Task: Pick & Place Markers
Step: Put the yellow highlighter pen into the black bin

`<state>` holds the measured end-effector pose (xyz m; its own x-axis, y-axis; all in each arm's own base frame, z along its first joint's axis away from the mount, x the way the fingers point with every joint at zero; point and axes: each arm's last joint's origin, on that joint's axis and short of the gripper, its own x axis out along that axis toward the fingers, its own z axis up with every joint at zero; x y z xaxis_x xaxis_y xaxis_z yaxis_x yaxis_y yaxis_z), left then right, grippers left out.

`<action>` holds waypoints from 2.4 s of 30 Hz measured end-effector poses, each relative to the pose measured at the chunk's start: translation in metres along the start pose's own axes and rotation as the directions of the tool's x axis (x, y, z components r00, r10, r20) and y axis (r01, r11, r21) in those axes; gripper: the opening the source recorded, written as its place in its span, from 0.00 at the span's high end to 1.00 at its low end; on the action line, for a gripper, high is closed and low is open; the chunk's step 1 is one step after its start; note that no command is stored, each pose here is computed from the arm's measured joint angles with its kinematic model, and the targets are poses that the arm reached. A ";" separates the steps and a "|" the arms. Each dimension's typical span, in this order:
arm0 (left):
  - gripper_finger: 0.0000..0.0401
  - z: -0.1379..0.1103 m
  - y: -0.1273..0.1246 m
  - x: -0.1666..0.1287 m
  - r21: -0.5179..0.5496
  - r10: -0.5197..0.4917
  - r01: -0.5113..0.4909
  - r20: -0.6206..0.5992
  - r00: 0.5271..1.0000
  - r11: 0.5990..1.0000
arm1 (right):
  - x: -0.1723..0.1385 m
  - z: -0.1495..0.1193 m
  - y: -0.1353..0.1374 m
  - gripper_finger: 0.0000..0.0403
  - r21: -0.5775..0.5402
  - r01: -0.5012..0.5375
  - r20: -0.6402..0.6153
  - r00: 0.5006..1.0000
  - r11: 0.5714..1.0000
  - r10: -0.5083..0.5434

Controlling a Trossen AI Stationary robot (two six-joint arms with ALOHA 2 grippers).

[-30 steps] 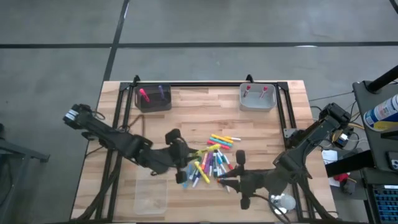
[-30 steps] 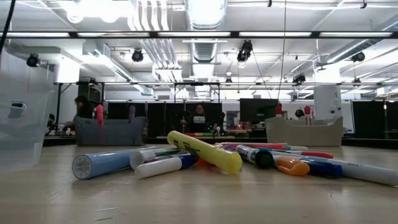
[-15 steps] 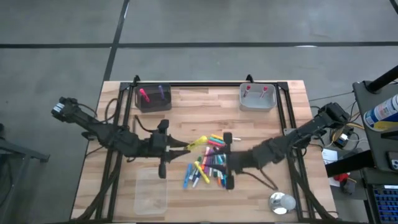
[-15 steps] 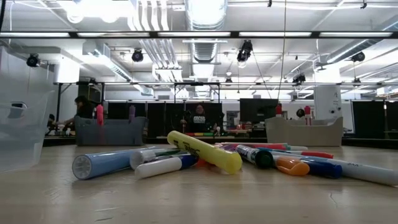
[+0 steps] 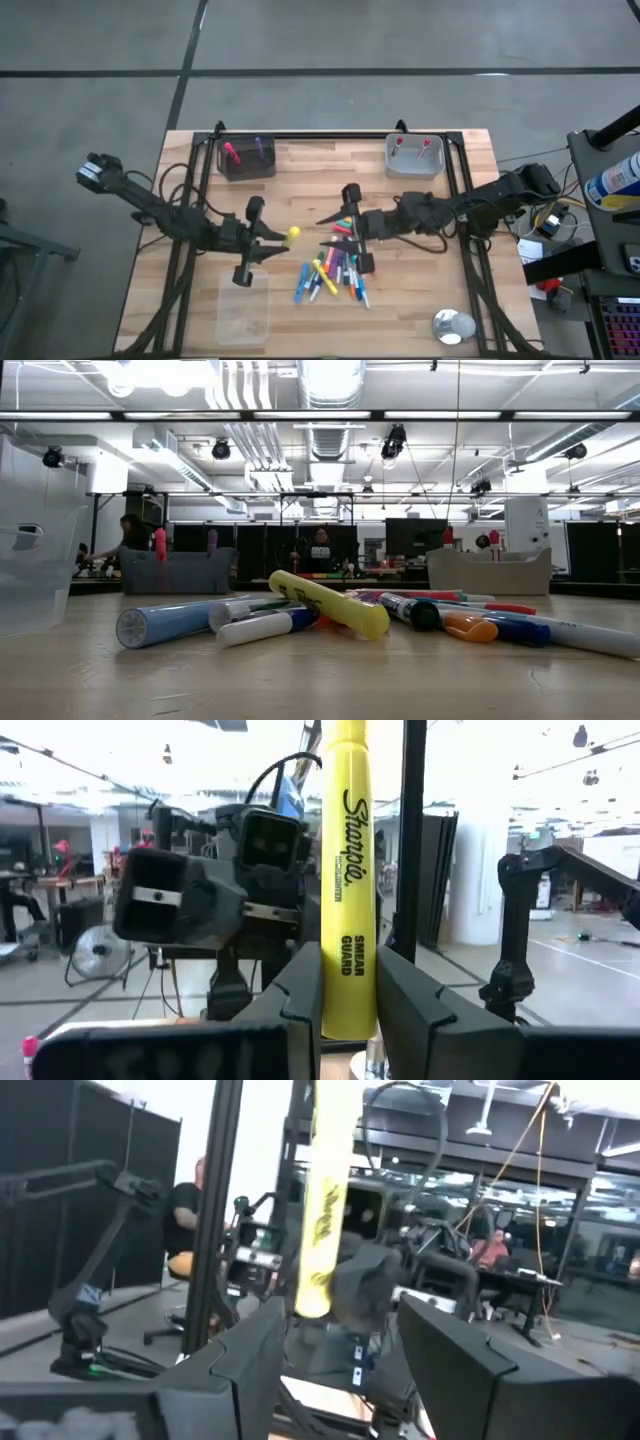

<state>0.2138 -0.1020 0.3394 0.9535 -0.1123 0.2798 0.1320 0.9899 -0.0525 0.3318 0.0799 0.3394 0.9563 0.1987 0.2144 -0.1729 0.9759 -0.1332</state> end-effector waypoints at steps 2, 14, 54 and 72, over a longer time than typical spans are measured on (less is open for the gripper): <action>0.84 -0.008 0.001 -0.003 0.003 0.003 -0.003 0.004 1.000 1.000 | 0.001 0.001 -0.005 0.52 0.013 0.000 0.004 1.000 1.000 0.000; 0.84 -0.033 0.019 -0.005 0.020 0.074 -0.076 0.080 0.994 0.997 | 0.009 -0.001 -0.014 0.52 0.113 0.006 0.020 1.000 0.994 -0.008; 0.84 -0.047 0.027 0.012 0.041 0.058 -0.066 0.184 0.981 0.997 | 0.038 -0.012 -0.026 0.56 0.200 0.018 -0.003 1.000 0.980 -0.018; 0.84 -0.047 0.031 0.013 0.028 0.096 -0.103 0.184 0.978 0.994 | 0.037 -0.016 -0.032 0.58 0.268 0.099 -0.033 0.995 0.958 -0.094</action>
<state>0.2425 -0.0769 0.2967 0.8956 0.0015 0.4449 0.0254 0.9982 -0.0544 0.3765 0.0551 0.3364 0.9756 0.1034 0.1937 -0.1341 0.9792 0.1526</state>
